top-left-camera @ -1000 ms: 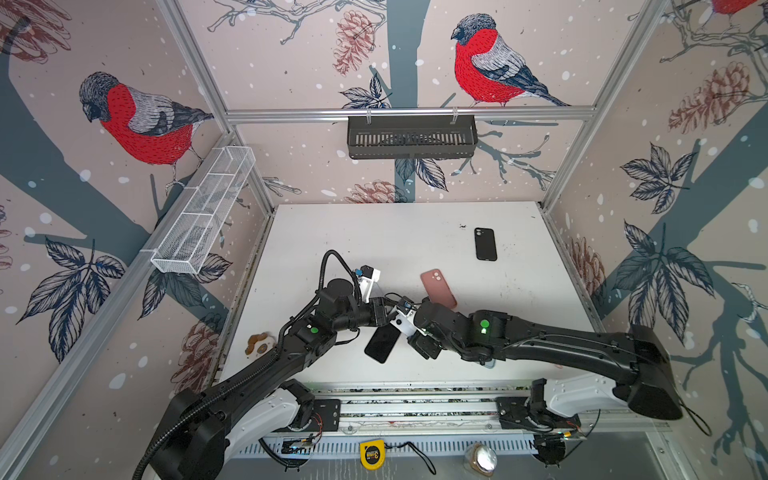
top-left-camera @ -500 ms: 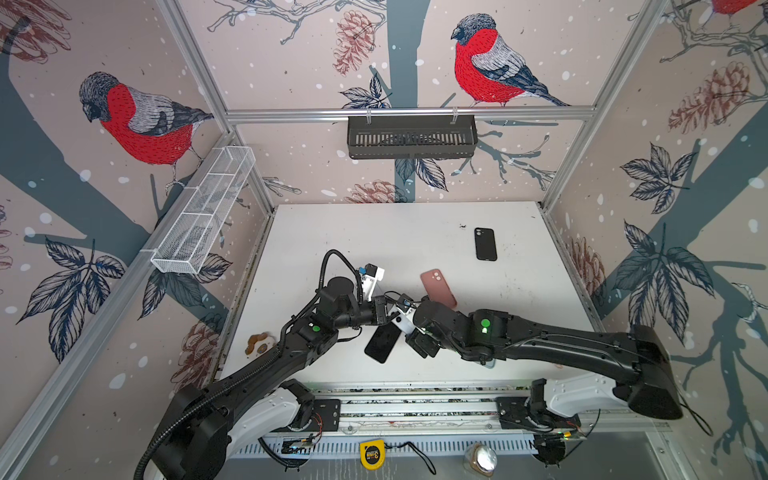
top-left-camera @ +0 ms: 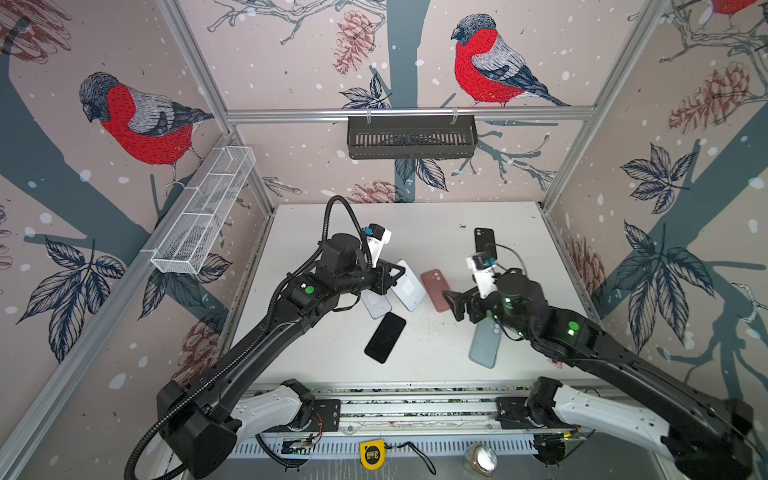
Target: Put the phone into the phone case
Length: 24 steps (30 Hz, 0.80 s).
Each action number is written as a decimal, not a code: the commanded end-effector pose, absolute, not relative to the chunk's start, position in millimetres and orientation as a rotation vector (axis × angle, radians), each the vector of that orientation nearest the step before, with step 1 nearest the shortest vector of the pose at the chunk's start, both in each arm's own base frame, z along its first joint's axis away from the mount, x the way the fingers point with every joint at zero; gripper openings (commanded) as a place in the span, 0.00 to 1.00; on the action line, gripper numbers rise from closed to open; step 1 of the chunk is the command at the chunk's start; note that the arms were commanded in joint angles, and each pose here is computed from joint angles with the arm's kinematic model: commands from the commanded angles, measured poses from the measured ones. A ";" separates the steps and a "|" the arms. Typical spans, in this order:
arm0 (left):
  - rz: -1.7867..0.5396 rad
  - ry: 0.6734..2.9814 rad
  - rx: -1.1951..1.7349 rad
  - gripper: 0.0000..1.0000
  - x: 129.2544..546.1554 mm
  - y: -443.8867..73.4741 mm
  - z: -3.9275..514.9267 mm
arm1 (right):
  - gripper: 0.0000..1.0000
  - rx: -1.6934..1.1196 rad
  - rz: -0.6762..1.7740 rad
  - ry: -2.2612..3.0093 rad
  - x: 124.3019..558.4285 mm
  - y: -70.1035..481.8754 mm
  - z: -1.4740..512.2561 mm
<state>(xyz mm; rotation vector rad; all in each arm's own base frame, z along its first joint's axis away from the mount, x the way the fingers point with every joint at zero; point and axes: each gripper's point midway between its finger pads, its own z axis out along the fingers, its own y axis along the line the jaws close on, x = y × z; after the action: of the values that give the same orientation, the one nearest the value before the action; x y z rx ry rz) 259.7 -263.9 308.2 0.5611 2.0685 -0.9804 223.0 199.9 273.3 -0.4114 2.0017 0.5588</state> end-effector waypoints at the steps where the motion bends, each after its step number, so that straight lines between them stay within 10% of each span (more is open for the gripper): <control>1: -0.766 2.031 0.702 0.00 265.4 -253.1 313.4 | 1.00 -0.251 0.814 1.959 222.6 192.9 287.8; 24: -0.335 0.643 1.572 0.00 118.8 -267.7 293.3 | 0.99 -0.449 1.521 2.055 196.5 228.3 254.2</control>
<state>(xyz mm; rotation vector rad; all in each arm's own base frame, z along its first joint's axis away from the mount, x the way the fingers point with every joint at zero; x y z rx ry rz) 135.9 -262.1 274.6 1.5187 0.9623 -0.4328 209.4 216.1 233.3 -0.3525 2.1410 1.3531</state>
